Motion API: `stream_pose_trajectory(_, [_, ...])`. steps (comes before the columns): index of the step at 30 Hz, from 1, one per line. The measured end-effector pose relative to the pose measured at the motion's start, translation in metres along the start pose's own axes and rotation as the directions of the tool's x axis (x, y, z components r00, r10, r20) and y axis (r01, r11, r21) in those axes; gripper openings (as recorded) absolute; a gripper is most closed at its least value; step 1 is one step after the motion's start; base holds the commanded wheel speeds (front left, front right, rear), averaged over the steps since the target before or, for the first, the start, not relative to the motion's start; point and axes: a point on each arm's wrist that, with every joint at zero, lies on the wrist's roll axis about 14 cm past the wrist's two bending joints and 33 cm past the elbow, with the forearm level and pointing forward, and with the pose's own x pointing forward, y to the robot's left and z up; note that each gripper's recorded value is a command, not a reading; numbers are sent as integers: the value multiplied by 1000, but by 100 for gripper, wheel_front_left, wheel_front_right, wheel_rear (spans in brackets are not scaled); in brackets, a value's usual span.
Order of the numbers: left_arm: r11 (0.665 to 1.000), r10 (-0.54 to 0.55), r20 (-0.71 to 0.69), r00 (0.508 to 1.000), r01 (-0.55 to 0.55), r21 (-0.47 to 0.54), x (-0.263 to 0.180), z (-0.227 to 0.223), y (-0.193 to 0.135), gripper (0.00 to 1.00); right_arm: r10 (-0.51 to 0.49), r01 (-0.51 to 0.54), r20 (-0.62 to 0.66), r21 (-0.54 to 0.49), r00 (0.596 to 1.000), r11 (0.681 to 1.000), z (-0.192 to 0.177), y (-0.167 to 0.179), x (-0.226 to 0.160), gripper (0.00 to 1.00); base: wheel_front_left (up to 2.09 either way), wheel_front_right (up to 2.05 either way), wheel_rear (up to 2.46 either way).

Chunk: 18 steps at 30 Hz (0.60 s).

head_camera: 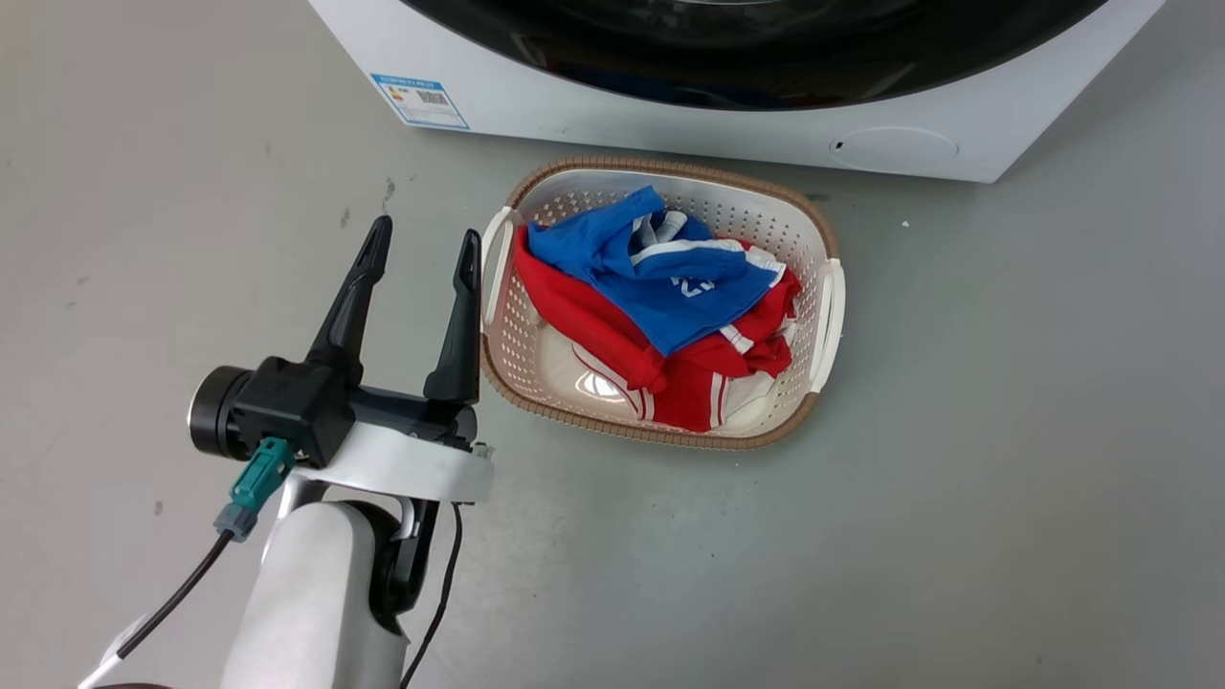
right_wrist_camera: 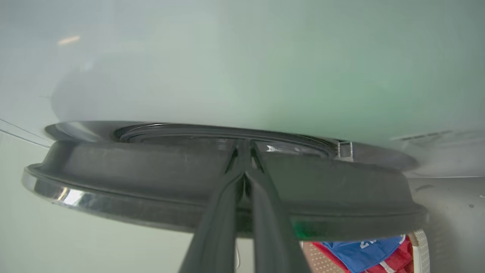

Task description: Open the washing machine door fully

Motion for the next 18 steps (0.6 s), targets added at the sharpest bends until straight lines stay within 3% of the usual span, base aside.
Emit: stream_pose_trajectory(18, [1000,-9,13,1000,9,0,3,5,-3,100,-32,26,-179,-36,983,999,-30,-4,-7,0,0,0,0])
